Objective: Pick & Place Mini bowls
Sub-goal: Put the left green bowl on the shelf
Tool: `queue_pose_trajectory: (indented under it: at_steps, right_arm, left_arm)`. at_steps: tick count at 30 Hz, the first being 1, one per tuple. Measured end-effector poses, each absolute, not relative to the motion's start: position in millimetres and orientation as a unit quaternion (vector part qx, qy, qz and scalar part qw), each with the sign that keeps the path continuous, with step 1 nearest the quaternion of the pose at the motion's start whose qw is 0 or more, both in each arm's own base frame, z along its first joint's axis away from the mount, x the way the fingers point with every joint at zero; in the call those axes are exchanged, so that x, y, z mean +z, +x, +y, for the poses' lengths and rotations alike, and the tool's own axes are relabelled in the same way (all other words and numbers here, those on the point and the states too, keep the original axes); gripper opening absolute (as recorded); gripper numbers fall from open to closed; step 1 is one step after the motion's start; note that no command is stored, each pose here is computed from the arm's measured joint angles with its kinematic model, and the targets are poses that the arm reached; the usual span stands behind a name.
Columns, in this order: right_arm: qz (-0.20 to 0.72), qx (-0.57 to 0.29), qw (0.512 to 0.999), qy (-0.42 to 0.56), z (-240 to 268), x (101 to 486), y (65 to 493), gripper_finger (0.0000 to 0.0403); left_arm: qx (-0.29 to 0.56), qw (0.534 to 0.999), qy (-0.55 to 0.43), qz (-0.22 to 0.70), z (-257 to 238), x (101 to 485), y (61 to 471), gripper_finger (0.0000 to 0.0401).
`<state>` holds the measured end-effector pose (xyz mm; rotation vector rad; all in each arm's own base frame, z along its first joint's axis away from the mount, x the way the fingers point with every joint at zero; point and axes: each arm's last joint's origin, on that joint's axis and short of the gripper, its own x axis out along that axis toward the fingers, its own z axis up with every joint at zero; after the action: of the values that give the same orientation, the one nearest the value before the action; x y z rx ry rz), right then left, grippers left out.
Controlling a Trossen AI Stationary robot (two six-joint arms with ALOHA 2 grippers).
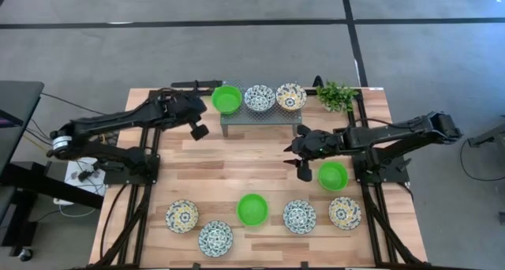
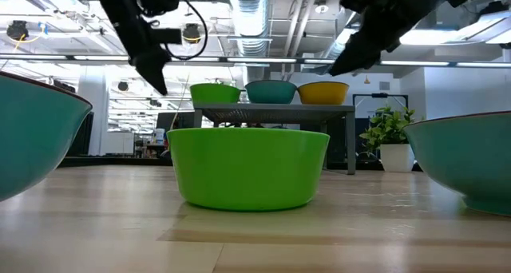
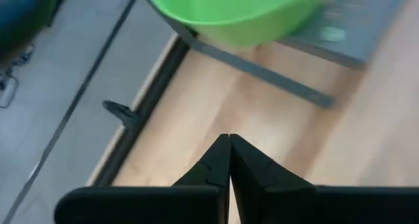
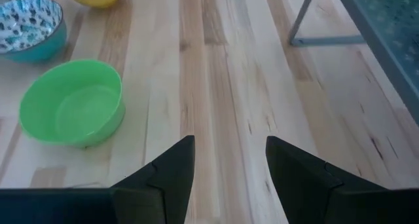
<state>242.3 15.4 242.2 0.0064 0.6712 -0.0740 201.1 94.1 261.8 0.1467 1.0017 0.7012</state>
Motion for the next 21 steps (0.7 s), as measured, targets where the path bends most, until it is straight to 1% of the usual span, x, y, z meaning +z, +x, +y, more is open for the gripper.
queue_pose_trajectory:
  at_steps: [2,7,11,15,21]
  right_arm:
    - [0.336,-0.035,0.941,-0.002,15.7,237.7,246.1,0.0185]
    - [0.348,-0.032,0.937,-0.014,15.5,228.3,254.7,0.0185]
    - [0.343,-0.035,0.939,-0.014,14.3,232.5,259.0,0.0185]
    - [0.336,-0.035,0.941,-0.013,14.2,236.8,258.8,0.0185]
    - [0.334,-0.035,0.942,-0.013,14.2,237.7,258.8,0.0185]
  left_arm:
    - [0.338,0.821,0.075,0.455,102.6,260.7,201.3,0.0006]
    - [0.328,0.846,0.061,0.417,116.0,263.2,205.7,0.0007]
    - [0.311,0.858,0.052,0.405,122.6,258.3,214.0,0.0006]
    - [0.297,0.861,0.073,0.406,127.8,249.5,226.7,0.0007]
    - [0.3,0.864,0.075,0.396,133.8,242.2,237.0,0.0007]
